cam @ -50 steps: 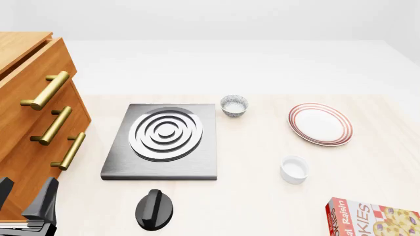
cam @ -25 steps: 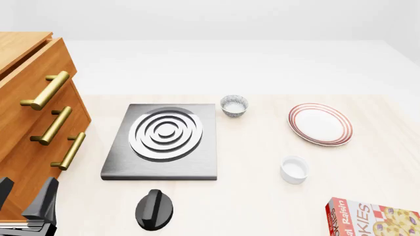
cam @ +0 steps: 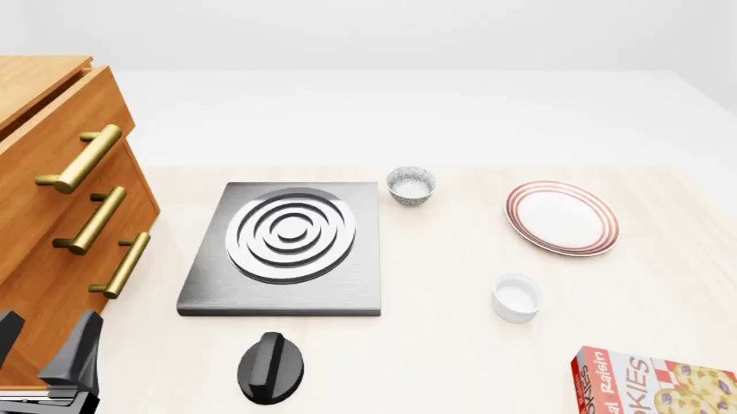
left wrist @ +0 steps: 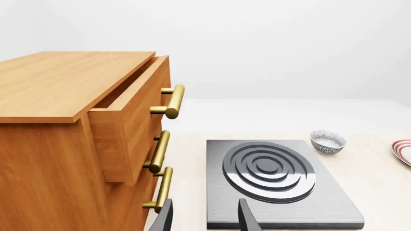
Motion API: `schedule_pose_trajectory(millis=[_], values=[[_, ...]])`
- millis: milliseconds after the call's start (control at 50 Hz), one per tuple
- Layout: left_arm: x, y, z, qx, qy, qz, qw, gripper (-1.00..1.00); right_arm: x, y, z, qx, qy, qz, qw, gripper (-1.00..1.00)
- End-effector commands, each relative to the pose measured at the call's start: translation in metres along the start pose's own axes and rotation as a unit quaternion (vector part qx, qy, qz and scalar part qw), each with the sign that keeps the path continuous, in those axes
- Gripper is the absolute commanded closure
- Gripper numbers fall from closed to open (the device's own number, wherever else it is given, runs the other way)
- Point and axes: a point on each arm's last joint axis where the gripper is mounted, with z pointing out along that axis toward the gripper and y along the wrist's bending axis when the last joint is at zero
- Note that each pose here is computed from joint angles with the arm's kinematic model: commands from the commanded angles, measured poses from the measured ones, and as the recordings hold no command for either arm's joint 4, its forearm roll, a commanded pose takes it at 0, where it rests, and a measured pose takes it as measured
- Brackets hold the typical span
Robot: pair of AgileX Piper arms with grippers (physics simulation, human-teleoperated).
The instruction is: Pick the akita bowl next to the cookies box and place it on the plate.
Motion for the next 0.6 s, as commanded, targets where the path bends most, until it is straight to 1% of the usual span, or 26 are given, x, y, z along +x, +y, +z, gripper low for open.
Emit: schedule_pose_trajectory(millis=[20, 100, 120, 300, 360, 400, 500, 600], values=[[0.0, 0.0, 0.0, 0.0, 0.0, 0.0, 1.0, -1.0, 0.003, 0.008, -0.002, -0.004, 0.008, 0.003, 1.0, 1.0], [0.0, 0.0, 0.0, 0.0, 0.0, 0.0, 1.0, -1.0, -0.004, 0.009, -0.02, -0.005, -0.001, 0.005, 1.0, 1.0], [0.0, 0.0, 0.0, 0.0, 0.0, 0.0, 1.0, -1.0, -0.004, 0.009, -0.02, -0.005, -0.001, 0.005, 1.0, 1.0], [0.0, 0.0, 0.0, 0.0, 0.0, 0.0, 1.0, -1.0, -0.018, 0.014, -0.063, -0.008, -0.021, 0.008, 0.9997, 1.0], [0.0, 0.0, 0.0, 0.0, 0.0, 0.0, 1.0, -1.0, -0.02, 0.015, -0.07, -0.008, -0.024, 0.01, 0.9996, 1.0], [0.0, 0.0, 0.0, 0.0, 0.0, 0.0, 1.0, -1.0, -0.023, 0.017, -0.08, -0.01, -0.029, 0.01, 0.9995, 1.0], [0.0, 0.0, 0.0, 0.0, 0.0, 0.0, 1.0, -1.0, -0.029, 0.025, -0.101, -0.015, -0.041, 0.021, 0.9988, 1.0], [0.0, 0.0, 0.0, 0.0, 0.0, 0.0, 1.0, -1.0, -0.039, 0.03, -0.13, -0.02, -0.061, 0.019, 0.9978, 1.0]])
